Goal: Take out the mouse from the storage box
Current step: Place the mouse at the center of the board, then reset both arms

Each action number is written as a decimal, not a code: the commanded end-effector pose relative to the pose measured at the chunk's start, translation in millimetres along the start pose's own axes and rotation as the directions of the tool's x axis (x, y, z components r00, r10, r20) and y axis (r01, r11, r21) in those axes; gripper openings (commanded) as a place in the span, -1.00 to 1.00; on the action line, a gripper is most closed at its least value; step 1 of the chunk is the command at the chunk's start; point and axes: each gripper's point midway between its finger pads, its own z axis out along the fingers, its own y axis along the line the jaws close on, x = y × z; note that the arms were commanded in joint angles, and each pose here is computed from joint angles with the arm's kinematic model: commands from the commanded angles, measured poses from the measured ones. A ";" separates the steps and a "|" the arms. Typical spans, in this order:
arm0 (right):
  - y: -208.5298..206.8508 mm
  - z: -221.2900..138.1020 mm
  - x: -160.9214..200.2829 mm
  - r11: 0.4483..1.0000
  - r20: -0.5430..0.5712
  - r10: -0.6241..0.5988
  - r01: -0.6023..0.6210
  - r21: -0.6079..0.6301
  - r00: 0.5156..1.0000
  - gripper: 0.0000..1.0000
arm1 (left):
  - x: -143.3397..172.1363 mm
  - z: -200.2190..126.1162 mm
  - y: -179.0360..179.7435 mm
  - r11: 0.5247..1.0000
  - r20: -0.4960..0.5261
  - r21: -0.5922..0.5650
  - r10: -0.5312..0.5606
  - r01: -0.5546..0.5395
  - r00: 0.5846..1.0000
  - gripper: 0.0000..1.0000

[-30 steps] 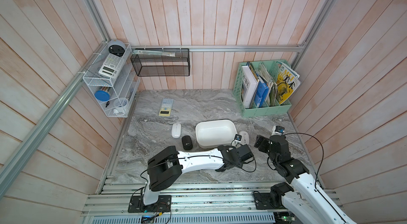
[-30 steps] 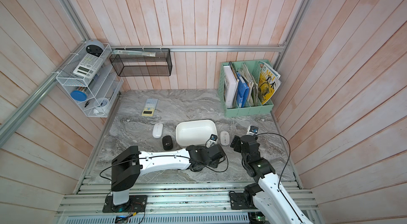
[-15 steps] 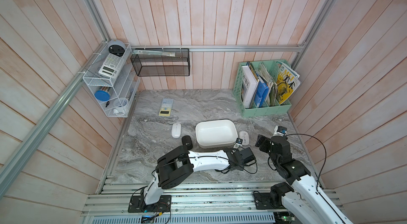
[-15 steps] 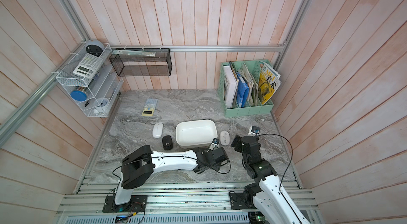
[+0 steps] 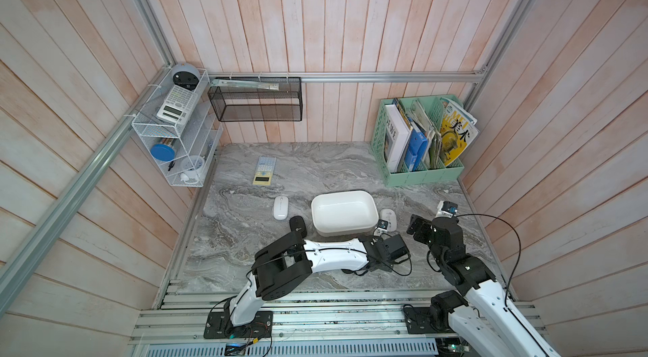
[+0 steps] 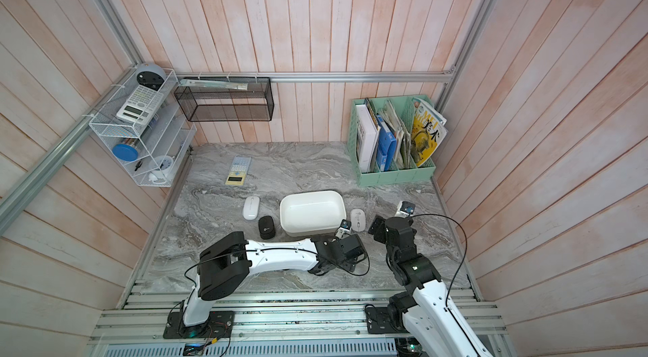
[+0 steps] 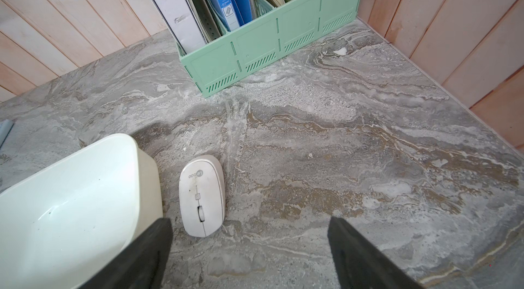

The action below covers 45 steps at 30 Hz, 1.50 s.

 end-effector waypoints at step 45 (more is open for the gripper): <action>7.3 10.0 10.2 0.998 0.014 -0.024 0.025 -0.064 1.000 0.95 | -5.6 -236.7 299.0 0.851 0.823 -0.296 -0.003 0.433 0.568 1.00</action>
